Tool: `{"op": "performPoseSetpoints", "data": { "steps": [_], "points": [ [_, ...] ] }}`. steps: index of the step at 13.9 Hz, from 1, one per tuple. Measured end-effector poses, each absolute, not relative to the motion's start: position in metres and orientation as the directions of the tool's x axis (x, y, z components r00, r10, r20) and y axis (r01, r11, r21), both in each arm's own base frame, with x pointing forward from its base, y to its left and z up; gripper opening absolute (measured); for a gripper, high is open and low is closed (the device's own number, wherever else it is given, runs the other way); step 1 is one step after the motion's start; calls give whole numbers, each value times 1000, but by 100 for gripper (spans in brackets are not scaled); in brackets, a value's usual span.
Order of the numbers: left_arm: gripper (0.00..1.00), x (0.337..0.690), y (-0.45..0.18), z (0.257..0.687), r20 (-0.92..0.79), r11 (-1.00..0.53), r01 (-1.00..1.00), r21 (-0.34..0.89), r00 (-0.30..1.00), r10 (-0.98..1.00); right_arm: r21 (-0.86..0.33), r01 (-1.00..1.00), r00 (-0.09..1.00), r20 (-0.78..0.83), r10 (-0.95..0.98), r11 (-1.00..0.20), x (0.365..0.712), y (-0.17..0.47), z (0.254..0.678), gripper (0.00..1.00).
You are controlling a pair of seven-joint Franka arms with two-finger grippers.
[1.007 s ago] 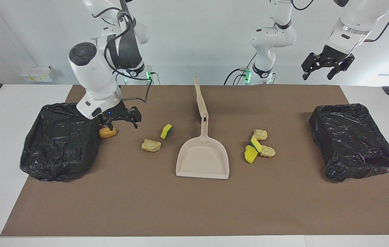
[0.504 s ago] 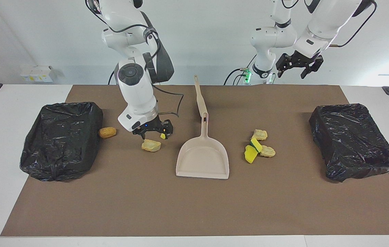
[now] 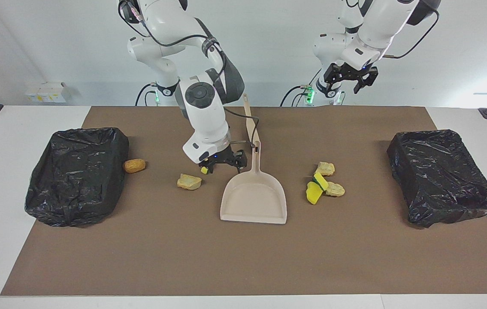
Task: Sweep and dump trash in bin
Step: 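Reach the right gripper to the dustpan handle while the left gripper advances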
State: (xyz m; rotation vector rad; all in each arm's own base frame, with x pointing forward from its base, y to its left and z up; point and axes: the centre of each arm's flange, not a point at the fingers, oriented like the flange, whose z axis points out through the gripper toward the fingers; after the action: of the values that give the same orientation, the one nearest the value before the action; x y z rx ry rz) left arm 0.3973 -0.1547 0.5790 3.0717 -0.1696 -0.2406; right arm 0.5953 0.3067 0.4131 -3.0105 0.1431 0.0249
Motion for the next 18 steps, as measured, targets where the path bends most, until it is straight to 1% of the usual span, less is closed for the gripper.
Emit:
{"op": "performPoseSetpoints", "data": {
  "steps": [1, 3, 4, 5, 6, 7, 8, 9, 10, 11, 12, 13, 14, 15, 16, 17, 18],
  "points": [
    [100, 394, -158, 577, -153, -992, -106, 69, 982, -115, -123, -92, 996, -30, -88, -988, 588, 321, 408, 100],
    [100, 390, -157, 576, -152, -992, -102, 77, 982, -113, -119, -74, 996, -50, -68, -990, 575, 346, 397, 95],
    [100, 390, -156, 575, -151, -992, -100, 78, 982, -111, -115, -65, 996, -62, -58, -991, 570, 354, 390, 90],
    [100, 391, -155, 572, -147, -992, -97, 79, 983, -108, -108, -57, 996, -74, -49, -993, 566, 359, 382, 90],
    [100, 392, -155, 568, -143, -992, -94, 81, 984, -105, -100, -49, 995, -87, -40, -994, 561, 364, 374, 81],
    [100, 393, -155, 566, -138, -992, -93, 82, 985, -103, -93, -40, 995, -97, -31, -995, 555, 368, 367, 81],
    [100, 394, -155, 565, -131, -992, -91, 84, 986, -101, -88, -33, 994, -105, -24, -996, 551, 372, 363, 75],
    [100, 395, -154, 565, -125, -992, -89, 85, 987, -99, -85, -26, 994, -110, -17, -996, 547, 375, 360, 71],
    [100, 395, -153, 565, -125, -993, -86, 86, 988, -96, -82, -17, 993, -115, -8, -997, 542, 380, 357, 71],
    [100, 395, -152, 565, -125, -993, -84, 87, 988, -95, -79, -10, 993, -119, -1, -997, 538, 383, 355, 64],
    [100, 395, -153, 565, -125, -993, -84, 87, 988, -95, -74, -6, 992, -126, 3, -997, 535, 384, 352, 63],
    [100, 395, -153, 564, -126, -993, -84, 87, 987, -95, -69, -2, 991, -132, 7, -998, 532, 385, 348, 56],
    [100, 395, -153, 563, -128, -993, -81, 86, 987, -92, -65, 2, 990, -138, 11, -998, 528, 387, 345, 52],
    [100, 395, -153, 562, -130, -993, -77, 85, 988, -88, -62, 5, 990, -142, 14, -998, 526, 388, 343, 52],
    [100, 395, -153, 561, -132, -994, -75, 85, 988, -86, -61, 8, 989, -144, 17, -998, 525, 389, 342, 48],
    [100, 395, -153, 560, -132, -994, -74, 85, 988, -84, -61, 10, 989, -145, 19, -998, 524, 390, 342, 48],
    [100, 395, -153, 560, -130, -994, -72, 85, 988, -83, -61, 10, 989, -145, 19, -998, 523, 390, 343, 40]
  ]
}}
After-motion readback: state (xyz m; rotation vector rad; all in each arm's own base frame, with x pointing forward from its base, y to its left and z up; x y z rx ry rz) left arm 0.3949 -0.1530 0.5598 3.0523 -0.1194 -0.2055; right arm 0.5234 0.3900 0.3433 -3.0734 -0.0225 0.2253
